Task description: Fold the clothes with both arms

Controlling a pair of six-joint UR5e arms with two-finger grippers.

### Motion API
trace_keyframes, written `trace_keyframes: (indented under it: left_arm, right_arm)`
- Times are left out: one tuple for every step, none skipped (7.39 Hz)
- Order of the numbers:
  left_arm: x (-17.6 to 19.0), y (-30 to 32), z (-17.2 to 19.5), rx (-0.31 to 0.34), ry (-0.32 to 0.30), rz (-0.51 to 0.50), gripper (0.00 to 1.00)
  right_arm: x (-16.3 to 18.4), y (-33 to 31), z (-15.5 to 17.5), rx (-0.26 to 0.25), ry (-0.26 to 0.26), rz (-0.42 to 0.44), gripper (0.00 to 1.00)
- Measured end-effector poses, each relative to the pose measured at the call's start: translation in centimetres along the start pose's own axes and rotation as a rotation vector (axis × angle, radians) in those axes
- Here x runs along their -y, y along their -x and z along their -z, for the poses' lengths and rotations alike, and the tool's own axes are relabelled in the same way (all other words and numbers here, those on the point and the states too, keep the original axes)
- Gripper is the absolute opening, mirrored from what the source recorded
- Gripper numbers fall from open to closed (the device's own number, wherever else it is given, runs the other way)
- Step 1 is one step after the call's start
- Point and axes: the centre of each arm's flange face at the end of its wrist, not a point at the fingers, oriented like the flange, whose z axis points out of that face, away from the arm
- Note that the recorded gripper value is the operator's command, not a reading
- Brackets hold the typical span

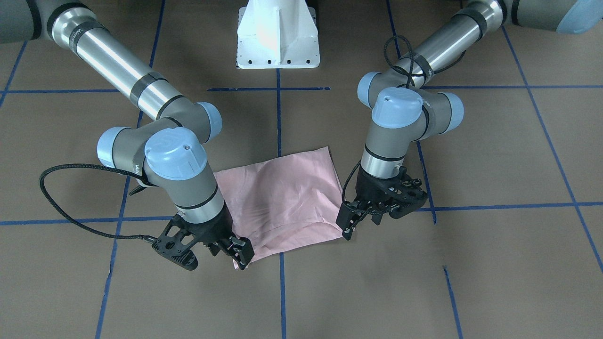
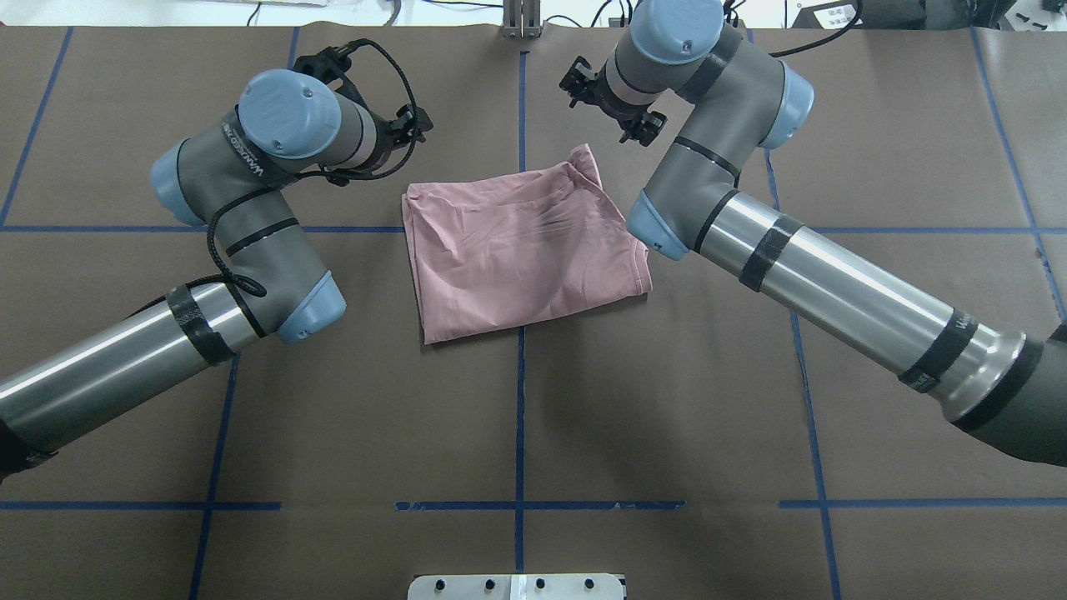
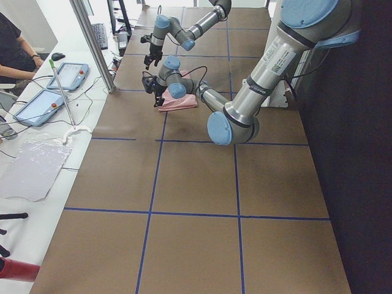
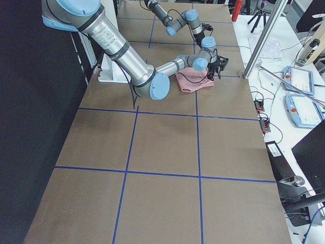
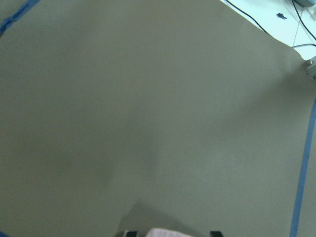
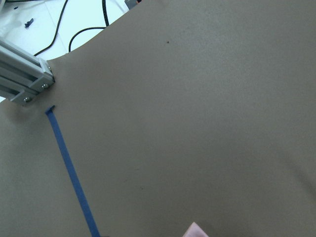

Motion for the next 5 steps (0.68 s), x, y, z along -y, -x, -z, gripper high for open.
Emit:
trace_keyframes:
  left_arm:
    - [1.4,0.3,1.1,-0.007,0.045,-0.019,1.00]
    - [3.6,1.8,3.2,-0.023,0.077,-0.065,1.00]
    - [6.0,4.5,5.7,-0.040,0.076,-0.138,1.00]
    - [8.0,7.9,8.2,-0.042,0.057,-0.230,1.00]
    - [9.7,11.3,10.7,-0.020,0.039,-0.319,1.00]
  right_arm:
    - [1.4,-0.2,0.7,0.002,-0.007,0.020,1.00]
    - [3.3,-1.4,1.6,0.003,-0.014,0.057,1.00]
    - [5.7,-4.0,2.8,0.001,-0.017,0.109,1.00]
    - [8.7,-8.1,4.5,-0.003,-0.014,0.191,1.00]
    - [11.8,-13.4,6.6,-0.020,-0.003,0.280,1.00]
